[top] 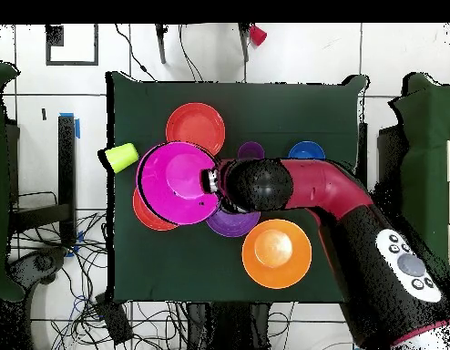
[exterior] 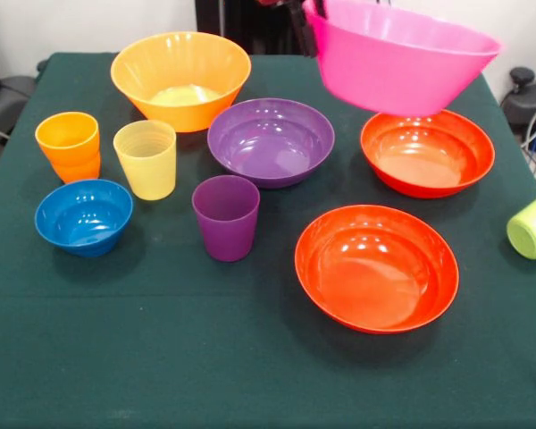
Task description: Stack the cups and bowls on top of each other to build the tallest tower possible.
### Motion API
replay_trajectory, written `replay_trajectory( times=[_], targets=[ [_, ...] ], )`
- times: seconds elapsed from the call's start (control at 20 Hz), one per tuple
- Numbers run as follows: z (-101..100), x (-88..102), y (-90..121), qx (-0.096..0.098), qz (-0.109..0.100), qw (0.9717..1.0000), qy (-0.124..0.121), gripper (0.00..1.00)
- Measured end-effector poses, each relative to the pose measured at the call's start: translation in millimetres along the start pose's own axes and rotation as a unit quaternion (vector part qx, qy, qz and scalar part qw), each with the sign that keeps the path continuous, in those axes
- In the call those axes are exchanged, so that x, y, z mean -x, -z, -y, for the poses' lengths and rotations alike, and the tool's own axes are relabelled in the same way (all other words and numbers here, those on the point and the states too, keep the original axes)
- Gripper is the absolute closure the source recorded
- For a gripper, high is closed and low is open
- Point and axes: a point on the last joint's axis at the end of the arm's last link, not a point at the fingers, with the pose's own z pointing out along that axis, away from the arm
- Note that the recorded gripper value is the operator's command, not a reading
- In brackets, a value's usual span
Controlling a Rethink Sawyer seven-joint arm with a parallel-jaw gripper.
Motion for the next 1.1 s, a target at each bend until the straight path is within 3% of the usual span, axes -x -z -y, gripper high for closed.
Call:
replay_trajectory(
  times=[0.3, 0.5, 0.8, 1.1],
  targets=[
    [-43, 35.9, 18, -0.009, -0.015, 0.9994, 0.028, 1.0],
    [-61, 57.6, 29, -0.009, 0.0, 0.9994, 0.034, 1.0],
    [-65, 79.6, 36, -0.013, 0.019, 0.9993, 0.031, 1.0],
    [-44, 91.5, 31, 0.0, 0.027, 0.9996, 0.009, 1.0]
  ],
)
